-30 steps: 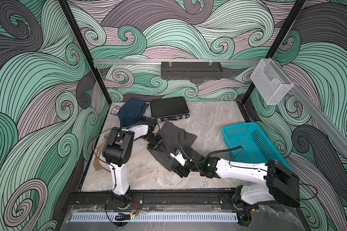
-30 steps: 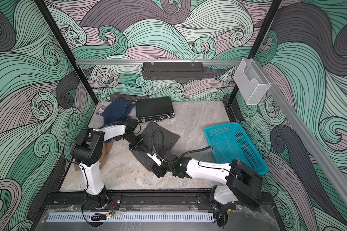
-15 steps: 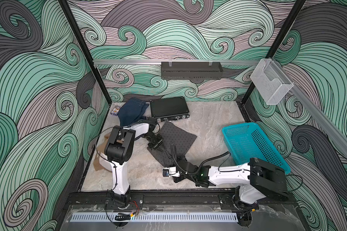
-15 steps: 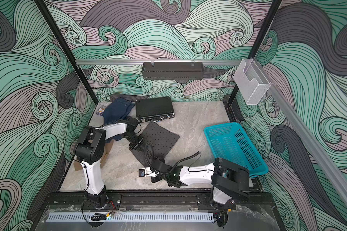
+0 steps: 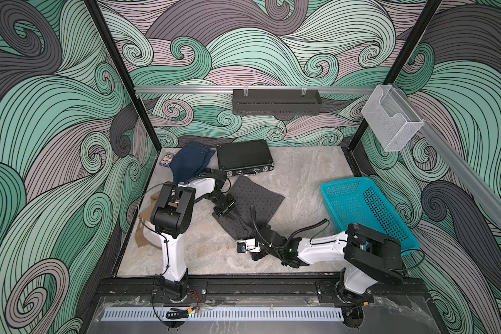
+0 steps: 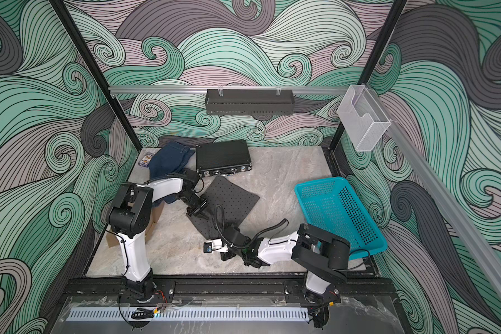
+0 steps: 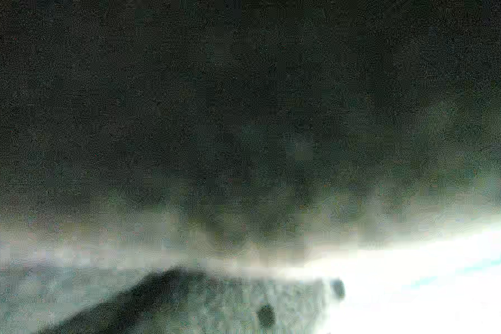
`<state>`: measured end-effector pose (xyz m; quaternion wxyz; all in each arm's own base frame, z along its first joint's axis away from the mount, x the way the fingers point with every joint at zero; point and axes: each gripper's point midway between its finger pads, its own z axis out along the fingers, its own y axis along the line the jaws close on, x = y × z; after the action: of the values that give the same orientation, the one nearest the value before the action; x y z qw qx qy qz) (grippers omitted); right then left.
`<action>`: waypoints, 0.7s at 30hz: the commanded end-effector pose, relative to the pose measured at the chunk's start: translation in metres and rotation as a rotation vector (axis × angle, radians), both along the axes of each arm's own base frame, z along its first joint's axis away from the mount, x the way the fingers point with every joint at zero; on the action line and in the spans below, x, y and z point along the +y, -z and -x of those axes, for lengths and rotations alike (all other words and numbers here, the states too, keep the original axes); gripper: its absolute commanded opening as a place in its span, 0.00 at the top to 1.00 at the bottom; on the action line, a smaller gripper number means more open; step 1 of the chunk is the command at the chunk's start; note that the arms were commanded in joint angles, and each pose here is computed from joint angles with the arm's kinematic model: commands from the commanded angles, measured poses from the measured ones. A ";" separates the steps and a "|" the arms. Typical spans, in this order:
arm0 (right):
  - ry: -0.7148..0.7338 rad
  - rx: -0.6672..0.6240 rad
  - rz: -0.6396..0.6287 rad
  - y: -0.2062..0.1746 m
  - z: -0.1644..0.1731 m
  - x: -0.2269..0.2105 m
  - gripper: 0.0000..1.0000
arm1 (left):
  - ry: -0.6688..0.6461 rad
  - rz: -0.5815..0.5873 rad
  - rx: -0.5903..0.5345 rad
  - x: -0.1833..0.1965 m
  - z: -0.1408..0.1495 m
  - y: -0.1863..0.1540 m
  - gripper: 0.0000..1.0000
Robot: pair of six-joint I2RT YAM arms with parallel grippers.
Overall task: Roll up the skirts
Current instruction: Roll the skirt at the center of the board.
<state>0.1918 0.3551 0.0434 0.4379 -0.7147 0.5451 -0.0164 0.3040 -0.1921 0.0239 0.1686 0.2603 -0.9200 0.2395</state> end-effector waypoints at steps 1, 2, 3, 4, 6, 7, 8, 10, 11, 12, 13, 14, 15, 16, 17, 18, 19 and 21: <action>-0.029 0.046 0.049 0.020 0.005 -0.001 0.01 | 0.006 -0.096 -0.002 0.020 -0.005 0.026 0.72; -0.024 0.040 0.055 0.022 0.005 -0.001 0.01 | 0.003 -0.094 -0.005 0.020 -0.006 0.025 0.72; -0.020 0.046 0.058 0.023 0.005 -0.002 0.01 | 0.001 -0.095 -0.008 0.021 -0.008 0.025 0.72; -0.027 0.061 0.058 0.023 0.007 -0.002 0.01 | -0.003 -0.098 -0.004 0.022 -0.008 0.026 0.72; -0.039 0.090 0.075 0.024 0.012 -0.002 0.01 | -0.002 -0.090 0.002 0.022 -0.008 0.027 0.72; -0.039 0.102 0.093 0.026 0.013 -0.003 0.01 | -0.001 -0.090 0.006 0.022 -0.008 0.027 0.72; -0.036 0.110 0.099 0.027 0.013 -0.005 0.01 | -0.001 -0.089 0.006 0.023 -0.008 0.027 0.72; -0.019 0.115 0.097 0.028 0.010 -0.004 0.01 | -0.005 -0.084 0.003 0.022 -0.008 0.026 0.72; -0.018 0.136 0.122 0.028 0.014 -0.005 0.01 | -0.005 -0.089 -0.002 0.023 -0.009 0.026 0.72; -0.012 0.158 0.124 0.022 0.019 -0.006 0.01 | -0.004 -0.101 -0.005 0.025 -0.010 0.026 0.71; 0.008 0.170 0.100 0.014 0.020 -0.009 0.01 | -0.005 -0.106 -0.004 0.027 -0.010 0.027 0.71; 0.025 0.187 0.056 0.003 0.023 -0.014 0.01 | -0.007 -0.105 0.005 0.028 -0.009 0.029 0.71; 0.022 0.200 0.030 -0.004 0.028 -0.018 0.01 | -0.009 -0.099 0.010 0.028 -0.009 0.030 0.71; 0.019 0.204 0.021 -0.007 0.031 -0.020 0.01 | -0.012 -0.093 0.016 0.027 -0.009 0.030 0.71; 0.014 0.208 0.036 -0.006 0.032 -0.021 0.01 | -0.016 -0.083 0.016 0.025 -0.010 0.030 0.71; 0.019 0.200 0.059 -0.004 0.029 -0.019 0.01 | -0.019 -0.078 0.011 0.024 -0.011 0.029 0.71; 0.022 0.182 0.086 -0.002 0.025 -0.018 0.01 | -0.020 -0.079 0.005 0.024 -0.012 0.028 0.71; 0.006 0.154 0.105 0.000 0.020 -0.010 0.01 | -0.018 -0.085 -0.002 0.025 -0.014 0.027 0.70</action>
<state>0.1721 0.3471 0.0569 0.3865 -0.7193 0.5767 0.0244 0.3063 -0.1898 0.0239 0.1854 0.2687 -0.9100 0.2558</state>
